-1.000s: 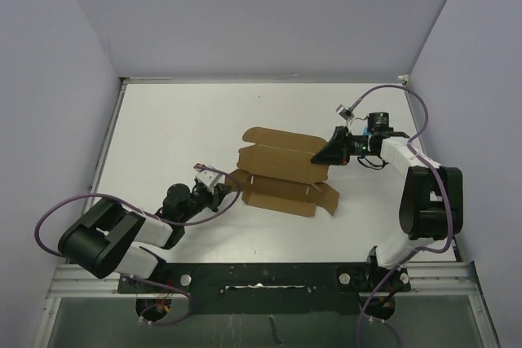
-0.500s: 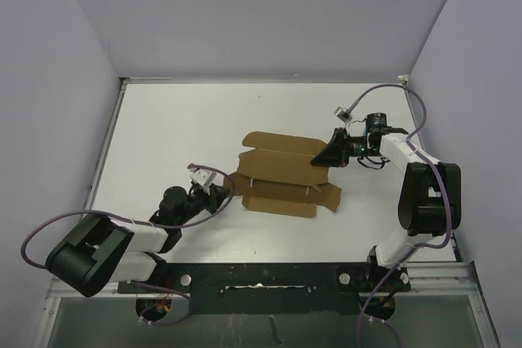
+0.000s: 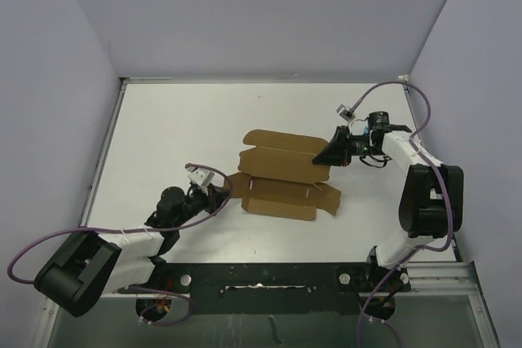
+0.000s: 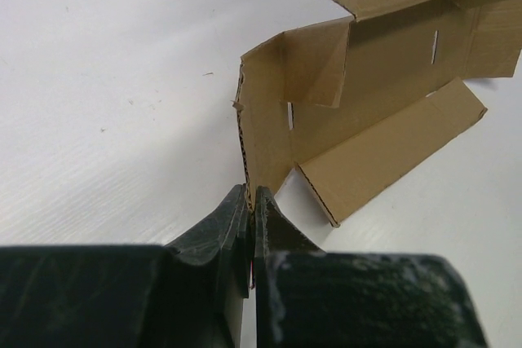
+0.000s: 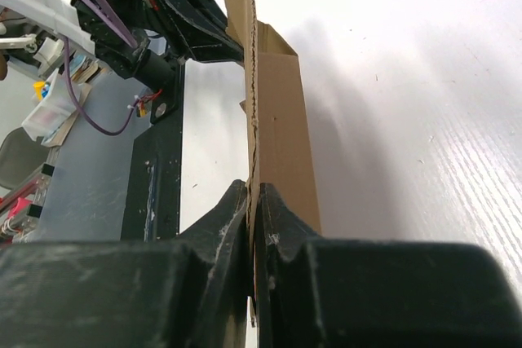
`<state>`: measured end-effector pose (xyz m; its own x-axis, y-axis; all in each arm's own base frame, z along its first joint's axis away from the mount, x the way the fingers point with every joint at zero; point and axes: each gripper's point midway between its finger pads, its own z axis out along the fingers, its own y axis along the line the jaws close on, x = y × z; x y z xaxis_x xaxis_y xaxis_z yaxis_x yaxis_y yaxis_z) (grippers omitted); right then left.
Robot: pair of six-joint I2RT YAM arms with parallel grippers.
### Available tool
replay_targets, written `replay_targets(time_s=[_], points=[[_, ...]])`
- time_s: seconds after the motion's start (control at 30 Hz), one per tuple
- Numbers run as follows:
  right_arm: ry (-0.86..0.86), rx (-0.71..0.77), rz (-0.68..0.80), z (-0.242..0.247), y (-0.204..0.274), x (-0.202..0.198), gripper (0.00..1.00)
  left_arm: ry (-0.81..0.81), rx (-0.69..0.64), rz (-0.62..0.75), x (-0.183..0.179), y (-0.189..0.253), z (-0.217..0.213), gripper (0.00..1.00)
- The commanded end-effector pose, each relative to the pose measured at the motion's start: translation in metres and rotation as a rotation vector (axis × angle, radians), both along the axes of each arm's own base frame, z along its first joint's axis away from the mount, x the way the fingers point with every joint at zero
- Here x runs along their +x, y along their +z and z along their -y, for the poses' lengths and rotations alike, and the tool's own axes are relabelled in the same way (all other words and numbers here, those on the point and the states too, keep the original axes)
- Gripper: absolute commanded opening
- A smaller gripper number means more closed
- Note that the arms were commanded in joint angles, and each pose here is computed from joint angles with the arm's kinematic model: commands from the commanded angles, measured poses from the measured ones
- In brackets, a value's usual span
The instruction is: Fold the paper box
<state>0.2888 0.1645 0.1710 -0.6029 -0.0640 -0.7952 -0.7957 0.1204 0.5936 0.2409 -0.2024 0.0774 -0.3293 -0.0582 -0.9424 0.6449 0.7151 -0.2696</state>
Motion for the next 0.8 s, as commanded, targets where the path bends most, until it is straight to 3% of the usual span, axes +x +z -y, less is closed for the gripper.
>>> replay_targets(time_s=[0.0, 0.1, 0.17, 0.37, 0.53, 0.77], points=[[-0.006, 0.046, 0.127, 0.006, 0.038, 0.002, 0.00, -0.038, -0.048, 0.079, 0.011, 0.031, 0.013, 0.00], [-0.028, 0.043, 0.157, 0.012, 0.045, 0.003, 0.00, -0.061, -0.054, 0.089, 0.012, 0.036, 0.017, 0.00], [-0.043, 0.038, 0.172, 0.017, 0.049, 0.005, 0.00, -0.062, -0.067, 0.082, 0.012, 0.040, 0.019, 0.05], [-0.073, 0.028, 0.187, 0.025, 0.053, 0.007, 0.00, -0.011, -0.133, 0.001, 0.011, 0.054, 0.016, 0.33], [-0.084, 0.027, 0.196, 0.029, 0.055, 0.009, 0.00, 0.077, -0.189, -0.149, 0.001, 0.068, 0.004, 0.53], [-0.087, 0.025, 0.204, 0.030, 0.056, 0.009, 0.00, 0.128, -0.216, -0.202, -0.011, 0.099, -0.011, 0.62]])
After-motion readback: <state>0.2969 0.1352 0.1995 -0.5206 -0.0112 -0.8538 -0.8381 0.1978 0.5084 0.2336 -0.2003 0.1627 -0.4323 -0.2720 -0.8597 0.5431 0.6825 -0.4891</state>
